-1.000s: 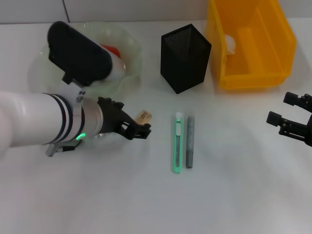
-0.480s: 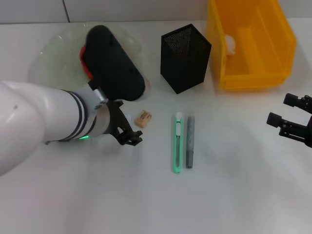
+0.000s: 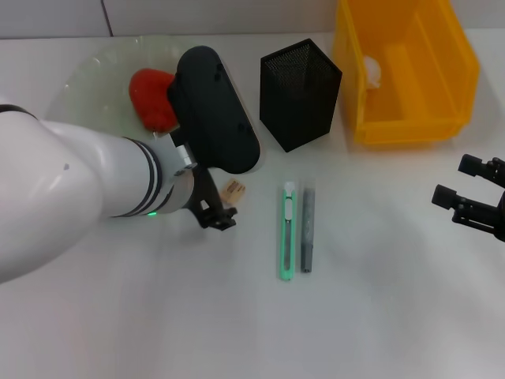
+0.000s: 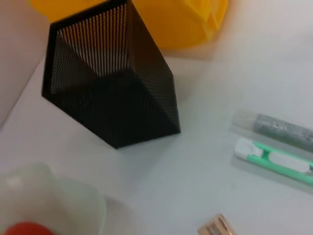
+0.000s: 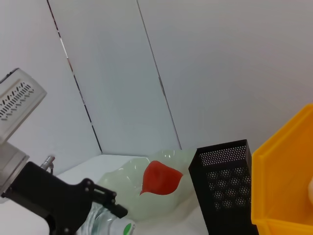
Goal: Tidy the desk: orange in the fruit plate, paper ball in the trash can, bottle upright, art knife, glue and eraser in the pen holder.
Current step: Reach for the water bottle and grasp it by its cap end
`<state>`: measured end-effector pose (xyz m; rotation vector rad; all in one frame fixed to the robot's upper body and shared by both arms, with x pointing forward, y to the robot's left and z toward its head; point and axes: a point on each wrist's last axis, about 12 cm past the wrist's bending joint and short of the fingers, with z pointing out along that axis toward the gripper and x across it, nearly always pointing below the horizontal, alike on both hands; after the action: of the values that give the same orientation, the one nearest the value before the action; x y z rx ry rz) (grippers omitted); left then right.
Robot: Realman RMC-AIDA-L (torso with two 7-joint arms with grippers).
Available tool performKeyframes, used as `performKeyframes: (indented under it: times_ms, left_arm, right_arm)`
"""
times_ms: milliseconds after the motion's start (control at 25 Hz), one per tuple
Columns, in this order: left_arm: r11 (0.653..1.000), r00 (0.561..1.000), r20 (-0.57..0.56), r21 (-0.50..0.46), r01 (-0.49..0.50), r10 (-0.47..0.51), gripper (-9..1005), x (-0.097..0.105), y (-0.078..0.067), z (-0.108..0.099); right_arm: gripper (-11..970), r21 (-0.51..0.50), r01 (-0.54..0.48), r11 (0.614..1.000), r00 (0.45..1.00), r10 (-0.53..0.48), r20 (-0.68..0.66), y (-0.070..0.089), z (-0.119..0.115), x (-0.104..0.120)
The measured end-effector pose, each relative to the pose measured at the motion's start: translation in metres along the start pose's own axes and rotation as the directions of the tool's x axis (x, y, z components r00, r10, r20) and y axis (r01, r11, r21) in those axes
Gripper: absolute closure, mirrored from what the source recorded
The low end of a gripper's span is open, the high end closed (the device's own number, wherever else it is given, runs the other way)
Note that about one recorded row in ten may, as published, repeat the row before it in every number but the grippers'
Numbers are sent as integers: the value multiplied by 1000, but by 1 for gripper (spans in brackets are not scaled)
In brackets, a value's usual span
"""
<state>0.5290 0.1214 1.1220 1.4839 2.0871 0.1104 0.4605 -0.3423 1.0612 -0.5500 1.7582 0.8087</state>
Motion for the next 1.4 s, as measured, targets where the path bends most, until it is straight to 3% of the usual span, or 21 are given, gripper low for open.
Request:
performKeyframes:
  times_ms: [1400]
  left_arm:
    - [987,988,-2,-38,-154,154,291,11,11,19]
  right_arm:
    - [110,-26,-34,999,999,34,7,2,2,2]
